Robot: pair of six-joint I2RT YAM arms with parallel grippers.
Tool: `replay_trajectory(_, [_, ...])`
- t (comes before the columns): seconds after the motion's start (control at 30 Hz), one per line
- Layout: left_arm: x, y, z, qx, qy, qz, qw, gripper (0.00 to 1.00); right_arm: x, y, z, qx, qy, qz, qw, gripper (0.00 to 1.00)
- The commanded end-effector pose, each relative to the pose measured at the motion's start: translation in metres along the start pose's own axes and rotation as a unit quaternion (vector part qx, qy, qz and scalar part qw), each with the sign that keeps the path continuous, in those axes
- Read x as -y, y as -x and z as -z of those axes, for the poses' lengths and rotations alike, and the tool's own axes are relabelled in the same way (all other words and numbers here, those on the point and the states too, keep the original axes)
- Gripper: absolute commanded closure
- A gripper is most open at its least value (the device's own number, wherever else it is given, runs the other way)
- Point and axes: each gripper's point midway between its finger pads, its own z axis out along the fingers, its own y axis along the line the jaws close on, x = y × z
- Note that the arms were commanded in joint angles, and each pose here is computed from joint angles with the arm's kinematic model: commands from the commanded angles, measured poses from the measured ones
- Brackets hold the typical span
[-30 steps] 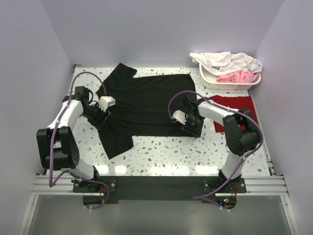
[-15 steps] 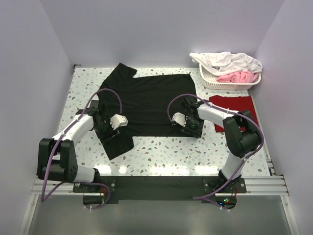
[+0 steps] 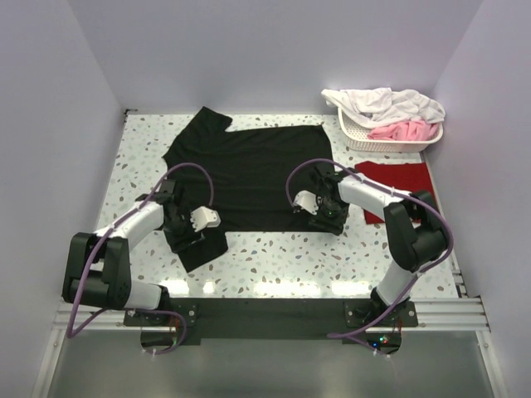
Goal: Fold and stack the t-shirts
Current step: Fold the tshirt
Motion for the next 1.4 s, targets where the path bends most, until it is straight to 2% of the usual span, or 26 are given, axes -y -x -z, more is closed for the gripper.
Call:
replay_trajectory(0.0, [0.008,-0.009,-0.017,-0.016,-0.013,-0.011,1.000,0.42,-0.001,0.002,0.014,0.010,-0.003,-0.002,1.000,0.50])
replay_trajectory(0.13, [0.010,-0.011,-0.019,-0.021,-0.018,-0.010,1.000,0.52,-0.001,0.003,0.009,0.012,-0.004,-0.005,1.000,0.51])
replay_trajectory(0.17, [0.011,-0.011,-0.020,-0.020,-0.019,-0.011,1.000,0.58,0.000,0.005,0.004,0.011,-0.004,-0.005,1.000,0.51])
replay_trajectory(0.27, [0.014,-0.011,-0.019,-0.018,-0.026,-0.008,0.999,0.65,-0.002,0.001,-0.008,-0.001,-0.004,-0.005,1.000,0.56])
replay_trajectory(0.33, [0.017,-0.010,-0.017,-0.017,-0.032,-0.010,0.999,0.69,-0.004,-0.003,-0.017,-0.008,-0.004,-0.004,1.000,0.63])
replay_trajectory(0.43, [0.023,-0.009,-0.012,-0.011,-0.042,-0.009,0.999,0.80,-0.004,-0.005,-0.017,-0.009,-0.009,-0.003,1.000,0.73])
replay_trajectory(0.53, [0.031,-0.009,-0.005,-0.007,-0.051,-0.011,0.999,0.97,0.000,-0.004,-0.008,-0.003,-0.018,-0.001,1.000,0.84])
replay_trajectory(0.57, [0.031,-0.008,0.000,-0.003,-0.046,-0.016,0.999,1.00,-0.001,-0.006,-0.005,-0.008,-0.016,0.001,1.000,0.93])
replay_trajectory(0.63, [0.037,-0.009,0.009,-0.004,-0.053,-0.022,0.998,1.00,0.001,-0.005,0.006,-0.001,-0.022,0.002,1.000,1.00])
replay_trajectory(0.83, [0.039,0.007,0.043,0.020,-0.058,-0.039,0.997,1.00,-0.005,-0.006,0.032,0.013,-0.015,0.021,1.000,1.00])
replay_trajectory(1.13, [-0.011,0.029,0.079,0.057,-0.024,-0.019,0.998,1.00,0.022,-0.012,0.054,0.023,-0.006,0.007,1.000,1.00])
replay_trajectory(1.37, [-0.056,0.048,0.084,0.072,-0.014,0.003,0.997,1.00,0.042,0.001,0.056,0.037,0.006,0.007,0.999,1.00])
